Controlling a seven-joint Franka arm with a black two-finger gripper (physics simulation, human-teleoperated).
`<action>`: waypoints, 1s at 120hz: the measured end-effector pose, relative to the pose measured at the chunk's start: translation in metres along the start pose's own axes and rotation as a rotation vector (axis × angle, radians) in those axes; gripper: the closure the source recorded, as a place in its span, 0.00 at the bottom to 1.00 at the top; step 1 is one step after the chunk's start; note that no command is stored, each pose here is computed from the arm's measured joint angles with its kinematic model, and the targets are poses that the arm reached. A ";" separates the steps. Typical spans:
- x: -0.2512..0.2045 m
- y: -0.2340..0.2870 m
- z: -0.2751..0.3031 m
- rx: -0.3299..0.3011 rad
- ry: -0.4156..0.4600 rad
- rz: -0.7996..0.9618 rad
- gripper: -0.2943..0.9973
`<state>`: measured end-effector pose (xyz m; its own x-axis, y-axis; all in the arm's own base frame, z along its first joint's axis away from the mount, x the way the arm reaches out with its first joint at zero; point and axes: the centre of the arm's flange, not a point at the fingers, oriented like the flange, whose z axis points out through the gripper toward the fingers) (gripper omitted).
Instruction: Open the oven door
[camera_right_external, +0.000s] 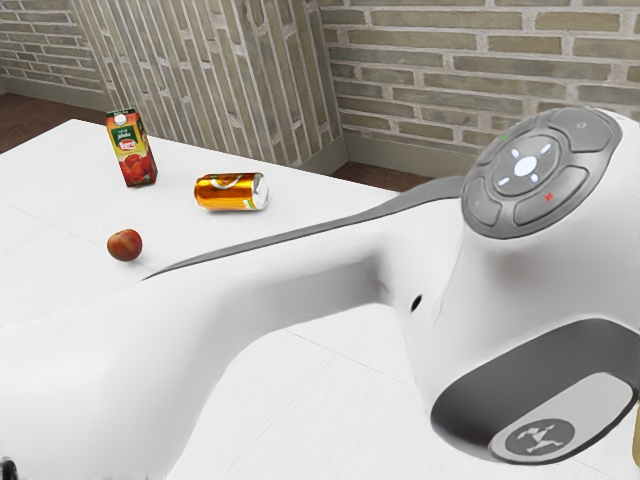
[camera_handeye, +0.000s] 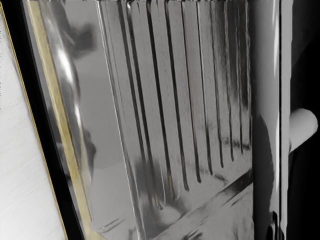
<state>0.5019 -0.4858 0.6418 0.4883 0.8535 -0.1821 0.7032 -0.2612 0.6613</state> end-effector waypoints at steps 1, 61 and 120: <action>0.001 0.000 0.001 0.001 0.000 -0.002 0.23; 0.016 -0.031 0.011 0.084 -0.005 -0.026 0.23; 0.126 -0.112 -0.084 0.128 0.077 -0.171 0.23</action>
<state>0.4415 -0.3112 0.6061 0.3187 0.9209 -0.2246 0.8345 -0.1602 0.5271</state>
